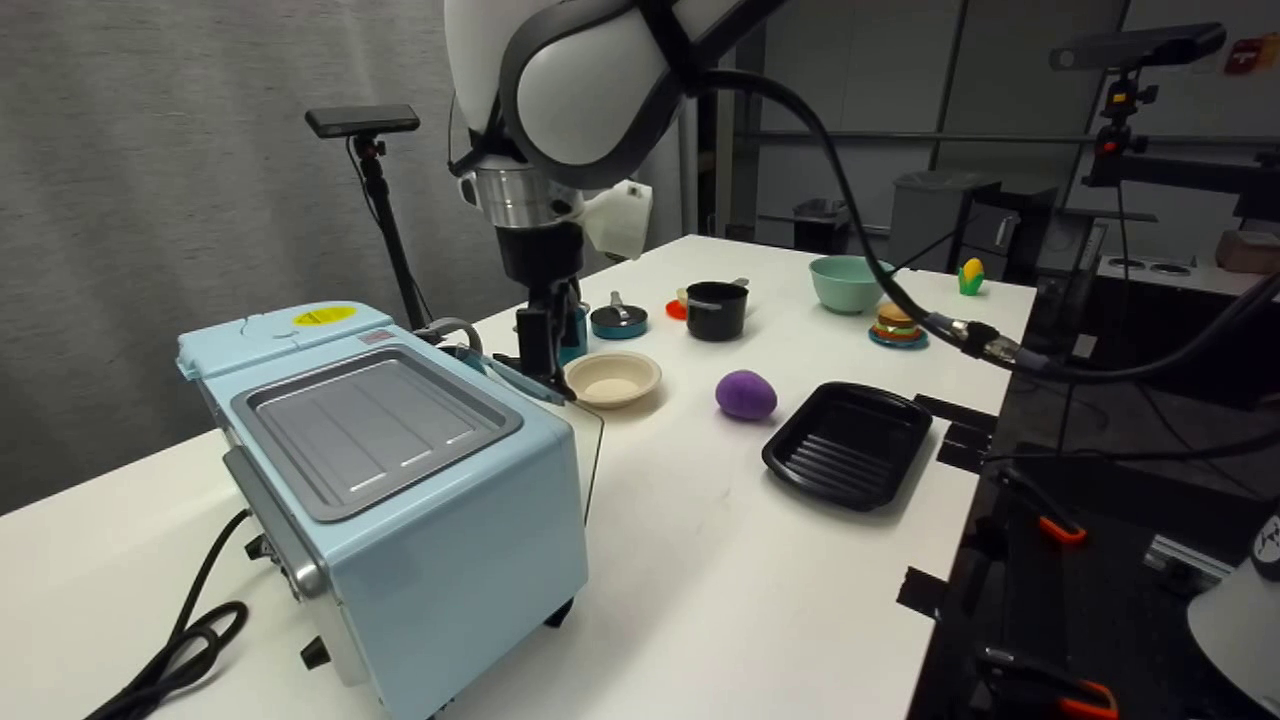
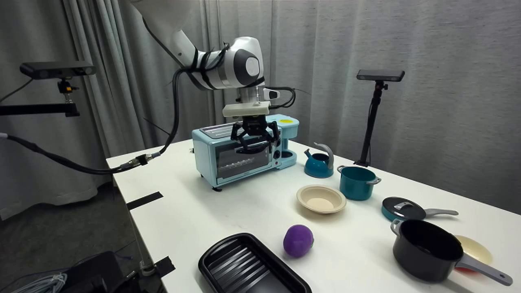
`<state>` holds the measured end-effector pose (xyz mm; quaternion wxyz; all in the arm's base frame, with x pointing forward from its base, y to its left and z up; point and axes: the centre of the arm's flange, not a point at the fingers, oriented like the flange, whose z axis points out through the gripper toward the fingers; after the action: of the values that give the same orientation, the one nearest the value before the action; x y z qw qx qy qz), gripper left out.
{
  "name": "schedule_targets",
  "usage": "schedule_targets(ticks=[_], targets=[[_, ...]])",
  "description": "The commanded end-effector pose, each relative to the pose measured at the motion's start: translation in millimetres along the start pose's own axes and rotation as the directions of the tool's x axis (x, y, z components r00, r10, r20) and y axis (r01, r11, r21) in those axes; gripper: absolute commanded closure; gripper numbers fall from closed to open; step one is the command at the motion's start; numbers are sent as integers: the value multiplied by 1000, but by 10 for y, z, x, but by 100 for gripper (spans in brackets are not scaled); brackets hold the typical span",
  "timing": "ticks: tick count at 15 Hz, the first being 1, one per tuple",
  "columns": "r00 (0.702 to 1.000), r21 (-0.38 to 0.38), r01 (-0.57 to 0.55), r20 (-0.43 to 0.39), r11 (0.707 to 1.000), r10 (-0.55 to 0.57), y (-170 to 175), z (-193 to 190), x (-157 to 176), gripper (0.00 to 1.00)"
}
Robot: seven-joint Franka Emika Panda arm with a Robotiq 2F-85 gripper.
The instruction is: Open and close the oven
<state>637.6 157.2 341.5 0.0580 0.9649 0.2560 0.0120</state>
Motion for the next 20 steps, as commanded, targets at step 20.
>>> schedule_targets(ticks=[20], targets=[[981,-191,112,175,975,-79,-22,560,17,0]])
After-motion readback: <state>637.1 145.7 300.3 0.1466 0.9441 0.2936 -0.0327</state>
